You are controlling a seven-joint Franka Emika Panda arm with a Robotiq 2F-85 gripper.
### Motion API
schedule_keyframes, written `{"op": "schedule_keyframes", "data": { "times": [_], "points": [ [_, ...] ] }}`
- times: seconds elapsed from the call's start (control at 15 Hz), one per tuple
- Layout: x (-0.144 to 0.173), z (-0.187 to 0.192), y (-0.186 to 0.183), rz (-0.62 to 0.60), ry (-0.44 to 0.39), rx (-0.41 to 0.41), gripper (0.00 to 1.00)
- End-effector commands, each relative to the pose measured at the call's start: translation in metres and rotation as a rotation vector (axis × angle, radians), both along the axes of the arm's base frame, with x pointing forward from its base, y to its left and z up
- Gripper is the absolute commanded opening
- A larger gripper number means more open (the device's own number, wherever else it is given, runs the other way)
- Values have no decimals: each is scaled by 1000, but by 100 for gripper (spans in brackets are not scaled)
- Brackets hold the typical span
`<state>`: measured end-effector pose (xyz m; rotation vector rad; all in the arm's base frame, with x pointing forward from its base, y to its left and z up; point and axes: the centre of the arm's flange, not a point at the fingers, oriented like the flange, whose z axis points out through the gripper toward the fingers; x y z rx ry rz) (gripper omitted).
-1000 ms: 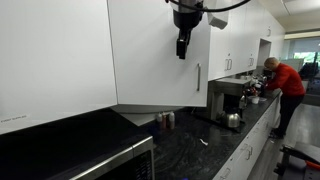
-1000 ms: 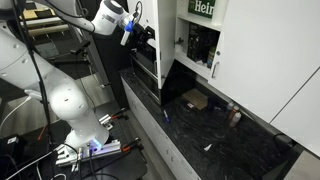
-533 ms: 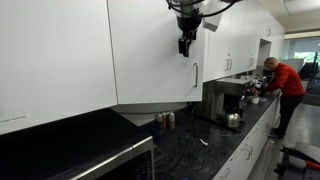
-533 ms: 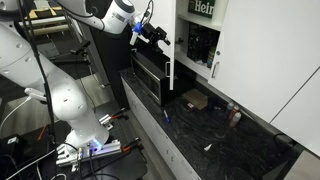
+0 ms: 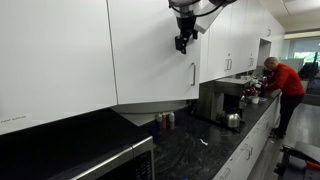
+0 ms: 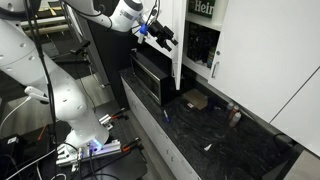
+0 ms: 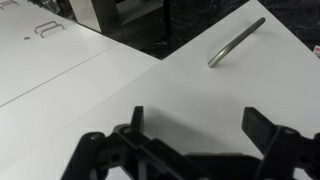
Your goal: Close the kitchen cabinet
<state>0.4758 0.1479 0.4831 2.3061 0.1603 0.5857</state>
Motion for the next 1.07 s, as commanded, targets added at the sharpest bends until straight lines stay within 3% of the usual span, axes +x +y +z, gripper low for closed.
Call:
{"op": "schedule_keyframes", "data": {
  "times": [0.0, 0.47, 1.0],
  "points": [
    [29, 1, -1, -44, -86, 51, 100],
    [69, 0, -3, -125, -201, 153, 100],
    [111, -2, -10, -184, -255, 204, 100]
  ]
}}
